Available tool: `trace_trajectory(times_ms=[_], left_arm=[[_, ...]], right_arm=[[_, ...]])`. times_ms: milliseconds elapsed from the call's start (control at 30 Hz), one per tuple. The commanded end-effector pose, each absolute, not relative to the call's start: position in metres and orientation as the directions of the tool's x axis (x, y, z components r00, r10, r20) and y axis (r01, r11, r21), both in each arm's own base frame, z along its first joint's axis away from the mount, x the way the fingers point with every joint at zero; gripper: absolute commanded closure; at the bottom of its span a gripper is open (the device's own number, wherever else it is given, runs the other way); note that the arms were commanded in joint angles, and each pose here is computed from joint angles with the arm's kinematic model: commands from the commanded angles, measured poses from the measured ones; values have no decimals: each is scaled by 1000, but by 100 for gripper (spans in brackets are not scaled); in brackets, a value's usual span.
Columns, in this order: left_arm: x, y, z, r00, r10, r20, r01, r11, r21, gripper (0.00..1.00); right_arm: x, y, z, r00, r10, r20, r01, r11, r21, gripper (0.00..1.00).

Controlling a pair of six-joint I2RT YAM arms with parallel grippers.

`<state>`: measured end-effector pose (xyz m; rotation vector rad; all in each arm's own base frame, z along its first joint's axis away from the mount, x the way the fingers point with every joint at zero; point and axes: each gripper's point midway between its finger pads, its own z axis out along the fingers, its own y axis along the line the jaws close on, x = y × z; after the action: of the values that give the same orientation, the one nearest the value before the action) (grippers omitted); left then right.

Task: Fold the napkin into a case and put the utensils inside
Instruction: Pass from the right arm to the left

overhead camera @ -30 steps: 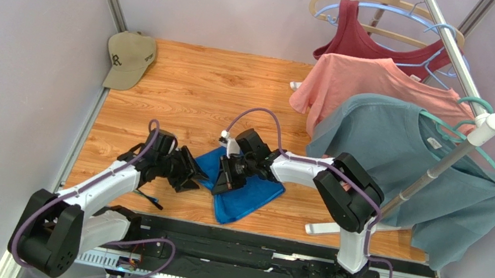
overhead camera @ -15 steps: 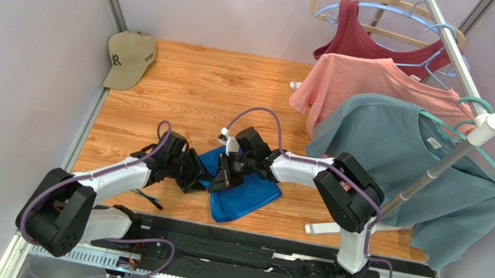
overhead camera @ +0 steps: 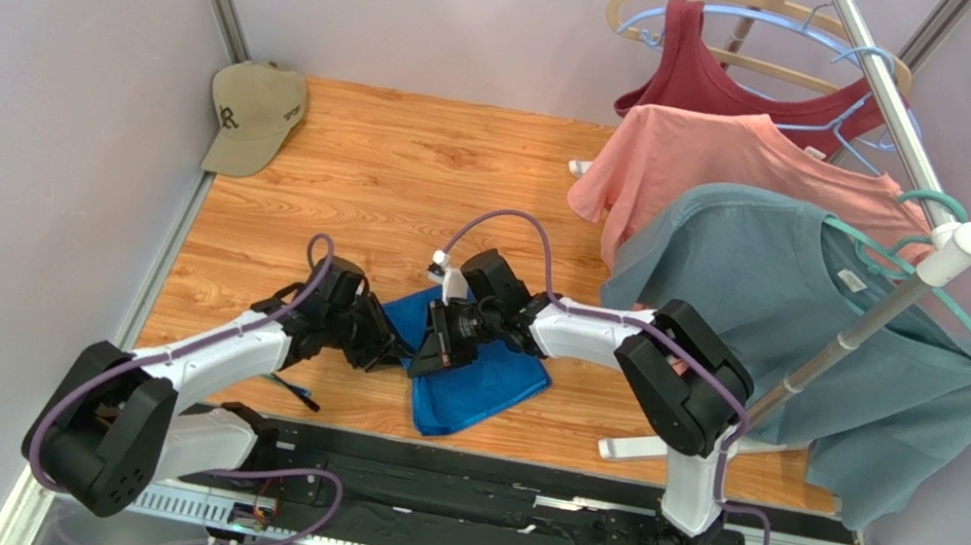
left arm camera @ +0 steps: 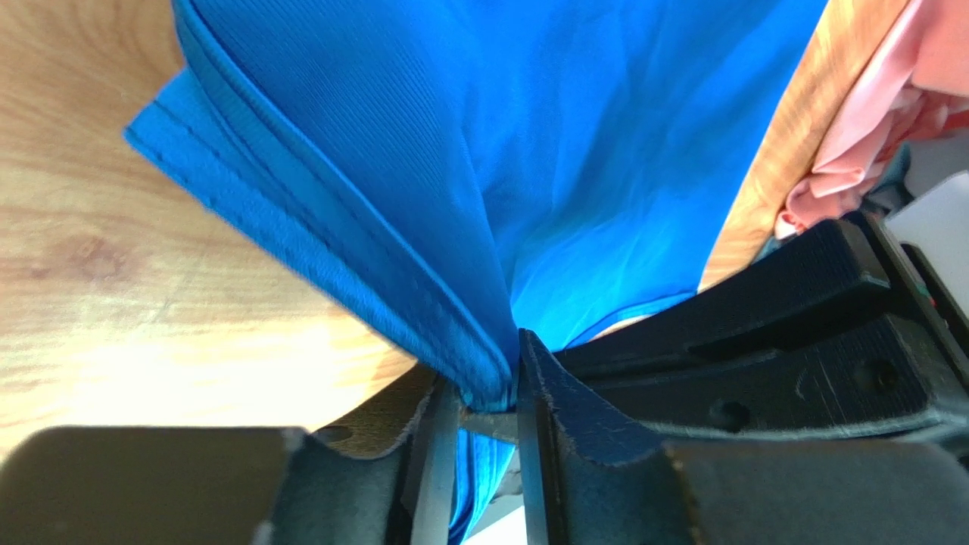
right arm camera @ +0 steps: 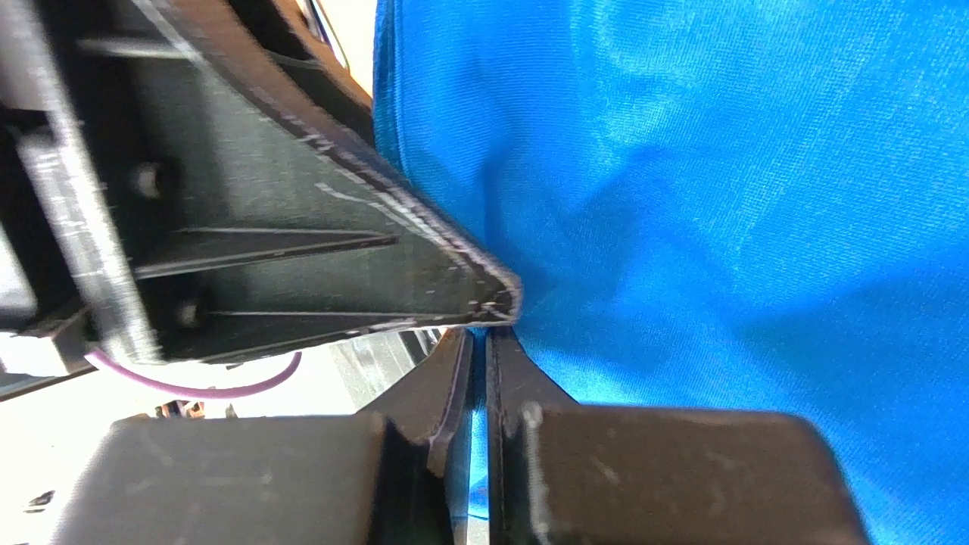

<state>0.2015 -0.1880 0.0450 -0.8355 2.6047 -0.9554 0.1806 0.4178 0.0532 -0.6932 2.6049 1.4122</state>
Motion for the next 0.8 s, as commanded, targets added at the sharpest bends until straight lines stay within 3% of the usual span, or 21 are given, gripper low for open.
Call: trace_trajectory(times_ms=[0,100,267,400,600,767], left_arm=[[207,-192,67,-822,-564,-80,-364,628,-688,66],[208,-192,73,-819,-566,-93,-347,619,-704,67],[212,-200,74,-831,-550,-84,-328,606,-725,81],[214,-200,73,-839,-536,-95,-317,623,-715,99],[210,-190,75,-838,-527,-141,-305,668,-679,100],[208,-188,73,-844,-516,-143,-303,681,-667,100]], right_arm=[[185,423,68,-871,-346,-348,-479,443,758,94],[185,424,68,-875,-344,-342,-472,441,763,92],[183,427,78,-875,-338,-347,-470,419,777,91],[185,422,78,-873,-343,-348,-477,443,759,77],[217,393,84,-866,-317,-386,-500,539,678,56],[228,388,94,-859,-314,-404,-512,520,683,54]])
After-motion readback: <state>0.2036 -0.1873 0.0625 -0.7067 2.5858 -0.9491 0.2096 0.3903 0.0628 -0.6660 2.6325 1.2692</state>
